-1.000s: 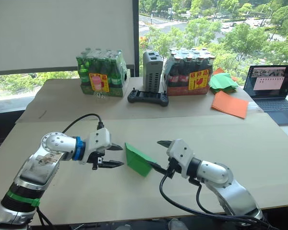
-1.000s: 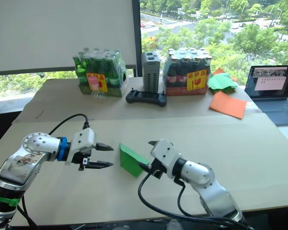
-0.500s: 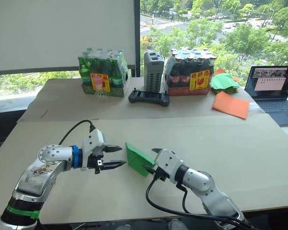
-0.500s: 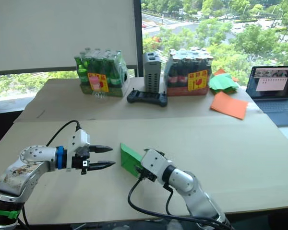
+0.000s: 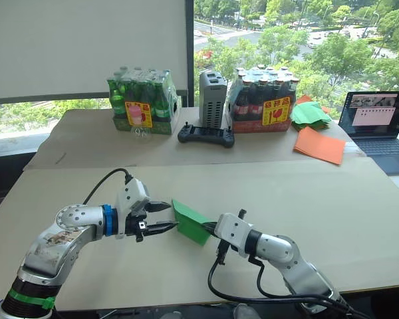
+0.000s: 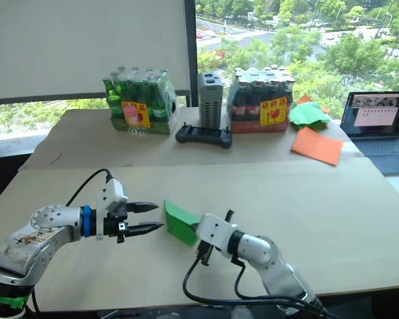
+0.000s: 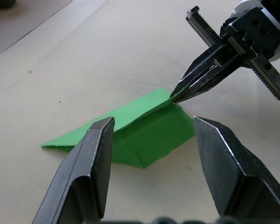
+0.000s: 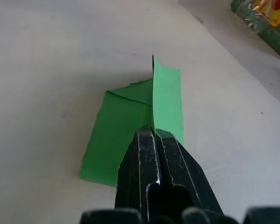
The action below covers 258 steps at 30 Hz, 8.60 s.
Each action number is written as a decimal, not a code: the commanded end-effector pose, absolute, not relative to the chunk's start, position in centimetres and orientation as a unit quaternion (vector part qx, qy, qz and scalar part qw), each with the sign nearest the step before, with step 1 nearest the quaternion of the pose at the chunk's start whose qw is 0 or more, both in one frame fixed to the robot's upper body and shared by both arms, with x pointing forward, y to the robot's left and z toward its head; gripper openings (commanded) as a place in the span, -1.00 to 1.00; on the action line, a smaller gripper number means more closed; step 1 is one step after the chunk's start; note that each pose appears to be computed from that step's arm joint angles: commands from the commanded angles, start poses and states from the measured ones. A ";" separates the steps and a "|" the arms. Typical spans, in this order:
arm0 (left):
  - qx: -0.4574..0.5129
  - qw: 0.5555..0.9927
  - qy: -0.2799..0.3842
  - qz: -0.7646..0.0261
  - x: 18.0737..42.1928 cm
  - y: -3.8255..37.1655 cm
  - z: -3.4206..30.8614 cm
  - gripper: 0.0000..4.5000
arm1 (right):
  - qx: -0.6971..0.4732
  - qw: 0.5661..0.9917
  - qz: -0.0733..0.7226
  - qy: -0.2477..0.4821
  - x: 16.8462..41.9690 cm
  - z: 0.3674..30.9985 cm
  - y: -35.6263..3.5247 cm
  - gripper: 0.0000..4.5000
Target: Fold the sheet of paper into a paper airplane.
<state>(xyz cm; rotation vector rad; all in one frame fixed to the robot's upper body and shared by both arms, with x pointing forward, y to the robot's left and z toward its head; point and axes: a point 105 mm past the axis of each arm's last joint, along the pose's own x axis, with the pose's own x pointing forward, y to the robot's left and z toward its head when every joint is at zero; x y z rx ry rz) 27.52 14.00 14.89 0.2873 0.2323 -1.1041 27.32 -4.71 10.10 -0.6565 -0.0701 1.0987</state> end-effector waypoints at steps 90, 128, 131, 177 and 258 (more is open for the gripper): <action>0.269 0.740 0.119 -0.605 29.0 12.0 8.1 -0.99 | -0.325 0.731 0.600 0.000 23.6 10.2 -6.0 0.35; 0.271 0.739 0.118 -0.606 28.1 12.1 8.2 -1.00 | -0.283 0.728 0.617 0.100 27.7 10.2 -6.6 -0.98; 0.274 0.742 0.120 -0.600 28.0 12.4 8.1 -1.00 | -0.278 0.729 0.614 0.117 28.2 9.6 -6.4 -0.98; 0.256 0.725 0.150 -0.622 27.7 11.8 6.8 -1.00 | -0.233 0.795 0.554 0.083 30.0 11.7 -5.3 0.60; 0.270 0.728 0.123 -0.618 28.1 10.6 7.4 -1.00 | -0.233 0.796 0.548 0.103 26.6 10.8 -6.3 -0.98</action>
